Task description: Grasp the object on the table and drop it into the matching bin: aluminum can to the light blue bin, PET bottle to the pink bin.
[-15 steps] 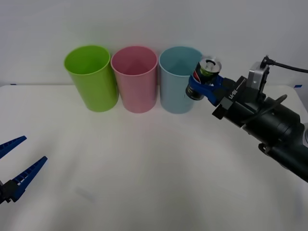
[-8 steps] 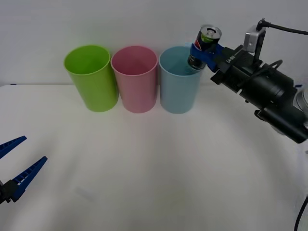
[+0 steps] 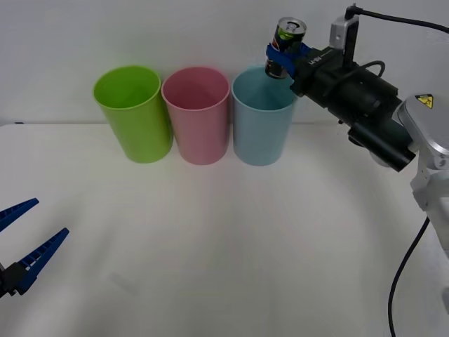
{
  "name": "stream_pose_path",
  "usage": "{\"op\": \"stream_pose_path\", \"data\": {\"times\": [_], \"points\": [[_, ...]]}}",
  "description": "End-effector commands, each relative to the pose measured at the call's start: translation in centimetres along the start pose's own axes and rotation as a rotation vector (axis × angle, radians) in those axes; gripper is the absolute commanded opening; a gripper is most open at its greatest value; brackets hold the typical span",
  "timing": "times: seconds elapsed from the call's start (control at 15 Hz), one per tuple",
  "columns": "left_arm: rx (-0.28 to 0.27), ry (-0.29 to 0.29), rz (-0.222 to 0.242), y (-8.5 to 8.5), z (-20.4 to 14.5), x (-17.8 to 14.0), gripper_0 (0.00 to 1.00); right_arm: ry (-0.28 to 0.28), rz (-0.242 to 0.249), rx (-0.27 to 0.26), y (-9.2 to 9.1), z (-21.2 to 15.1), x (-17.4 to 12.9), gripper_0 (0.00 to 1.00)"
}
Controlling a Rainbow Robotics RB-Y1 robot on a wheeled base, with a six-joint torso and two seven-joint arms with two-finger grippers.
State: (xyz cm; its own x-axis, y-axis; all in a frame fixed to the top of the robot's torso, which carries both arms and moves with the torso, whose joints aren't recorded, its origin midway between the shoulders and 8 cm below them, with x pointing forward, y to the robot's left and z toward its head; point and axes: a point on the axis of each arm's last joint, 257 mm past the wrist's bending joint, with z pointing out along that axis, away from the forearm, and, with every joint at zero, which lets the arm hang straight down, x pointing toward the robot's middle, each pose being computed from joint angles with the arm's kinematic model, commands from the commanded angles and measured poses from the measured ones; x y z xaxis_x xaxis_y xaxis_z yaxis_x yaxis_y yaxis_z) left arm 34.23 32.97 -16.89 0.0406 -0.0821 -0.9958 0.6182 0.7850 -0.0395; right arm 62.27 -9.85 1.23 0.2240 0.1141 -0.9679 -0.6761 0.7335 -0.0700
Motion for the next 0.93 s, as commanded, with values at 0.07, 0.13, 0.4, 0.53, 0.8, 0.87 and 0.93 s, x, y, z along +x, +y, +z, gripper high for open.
{"op": "stream_pose_path", "data": {"times": [0.07,0.13,0.4,0.53,0.8,0.87,0.93], "points": [[0.000,0.000,0.000,0.0,0.0,0.0,1.00,0.015,-0.010,0.040,-0.9,1.9,0.6,0.00],[0.000,0.000,0.000,0.0,0.0,0.0,1.00,0.018,-0.011,0.052,-1.0,2.7,0.7,0.00],[0.000,0.000,0.000,0.0,0.0,0.0,1.00,0.040,-0.012,0.084,-1.5,3.5,1.9,0.00],[0.000,0.000,0.000,0.0,0.0,0.0,1.00,0.041,-0.011,0.086,-1.4,3.5,2.0,0.00],[0.000,0.000,0.000,0.0,0.0,0.0,1.00,0.042,-0.020,0.082,-1.3,3.6,2.1,0.55],[0.000,0.000,0.000,0.0,0.0,0.0,1.00,0.042,-0.025,0.082,-1.3,3.6,2.1,0.96],[0.000,0.000,0.000,0.0,0.0,0.0,1.00,0.043,-0.029,0.082,-1.3,3.6,2.1,1.00]]}}
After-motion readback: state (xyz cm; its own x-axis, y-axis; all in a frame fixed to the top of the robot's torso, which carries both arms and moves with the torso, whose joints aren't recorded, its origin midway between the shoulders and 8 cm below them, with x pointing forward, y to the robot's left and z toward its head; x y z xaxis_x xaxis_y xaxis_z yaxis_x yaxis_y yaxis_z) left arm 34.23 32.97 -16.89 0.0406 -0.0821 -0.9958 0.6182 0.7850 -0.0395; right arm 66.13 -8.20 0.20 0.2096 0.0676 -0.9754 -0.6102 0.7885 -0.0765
